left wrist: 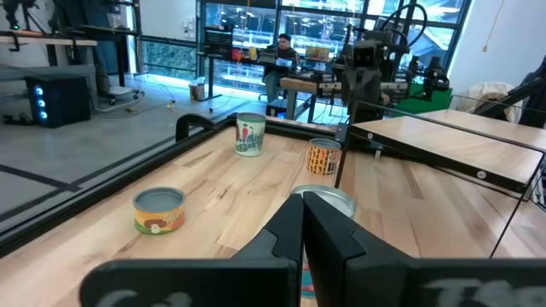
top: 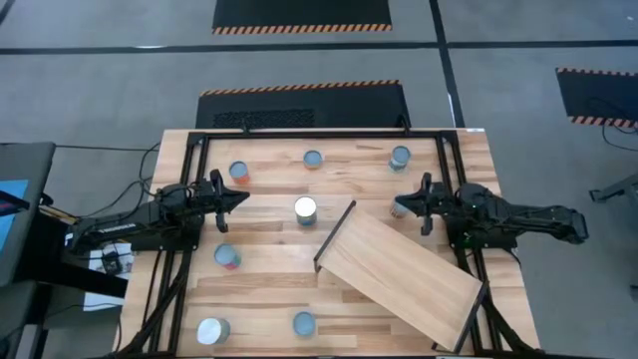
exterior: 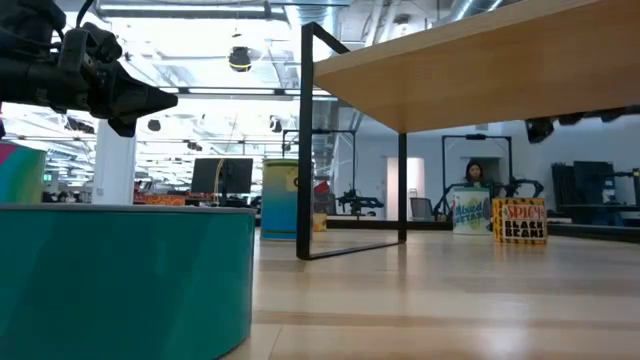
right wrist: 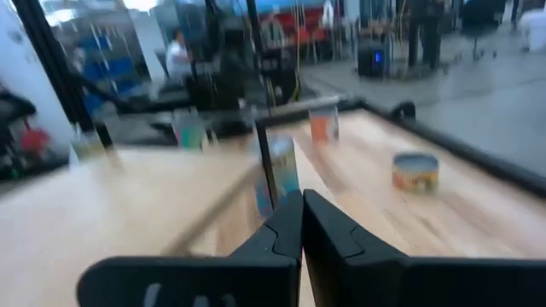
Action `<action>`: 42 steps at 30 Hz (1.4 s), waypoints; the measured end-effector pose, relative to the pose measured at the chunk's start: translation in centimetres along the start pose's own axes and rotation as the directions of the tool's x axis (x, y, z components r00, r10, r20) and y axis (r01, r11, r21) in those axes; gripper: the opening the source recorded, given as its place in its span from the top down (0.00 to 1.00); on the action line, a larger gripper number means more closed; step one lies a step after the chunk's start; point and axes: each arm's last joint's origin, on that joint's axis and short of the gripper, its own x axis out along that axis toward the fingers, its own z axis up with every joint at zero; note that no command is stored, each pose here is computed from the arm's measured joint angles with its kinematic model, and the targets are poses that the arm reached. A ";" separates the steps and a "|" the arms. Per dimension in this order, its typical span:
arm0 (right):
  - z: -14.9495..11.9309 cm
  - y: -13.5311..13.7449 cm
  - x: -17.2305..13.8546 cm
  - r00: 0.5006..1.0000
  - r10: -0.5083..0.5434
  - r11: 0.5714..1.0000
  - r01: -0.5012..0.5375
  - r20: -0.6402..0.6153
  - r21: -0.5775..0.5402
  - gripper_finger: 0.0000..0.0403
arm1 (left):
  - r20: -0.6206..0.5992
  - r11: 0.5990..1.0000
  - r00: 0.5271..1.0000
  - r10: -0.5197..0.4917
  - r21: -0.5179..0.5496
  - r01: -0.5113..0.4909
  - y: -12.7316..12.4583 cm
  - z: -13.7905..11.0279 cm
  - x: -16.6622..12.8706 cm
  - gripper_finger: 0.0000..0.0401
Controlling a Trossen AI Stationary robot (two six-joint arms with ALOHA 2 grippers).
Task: Pick and place cans onto a shelf
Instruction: Put the canned mixed vegetables on the shelf
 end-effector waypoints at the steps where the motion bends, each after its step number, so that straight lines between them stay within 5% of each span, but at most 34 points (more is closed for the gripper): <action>1: 0.4 0.1 0.0 0.999 0.008 1.000 -0.008 0.041 0.001 0.92 | 0.000 1.000 1.000 0.000 0.000 0.000 0.0 0.0 0.0 1.00; 6: 2.8 0.4 -0.4 0.955 0.031 0.999 -0.032 0.294 -0.002 0.92 | 0.003 1.000 1.000 0.005 0.028 -0.006 0.0 0.0 0.0 1.00; 10: 4.8 0.1 -0.8 0.909 -0.132 0.990 0.142 0.394 0.003 0.94 | 0.004 1.000 1.000 0.009 0.017 -0.009 0.0 0.0 0.0 1.00; 16: 6.8 -1.2 0.9 0.878 -0.477 0.878 0.474 0.031 0.071 0.97 | 0.009 0.999 0.999 0.031 0.044 -0.031 0.1 0.1 0.0 1.00; 22: 8.2 -3.6 3.8 0.696 -0.641 0.737 0.676 -0.323 -0.007 0.99 | 0.012 0.998 0.999 0.039 0.056 -0.039 0.1 0.1 0.0 1.00; 31: 8.2 -9.7 8.7 0.502 -0.558 0.683 0.730 -0.660 -0.022 0.91 | 0.015 0.995 0.999 0.051 0.090 -0.052 0.1 0.1 0.0 1.00; 42: 8.4 -12.6 12.3 0.272 -0.539 0.589 0.798 -0.797 -0.125 0.72 | 0.033 0.988 0.995 0.098 0.113 -0.101 0.3 0.2 0.0 1.00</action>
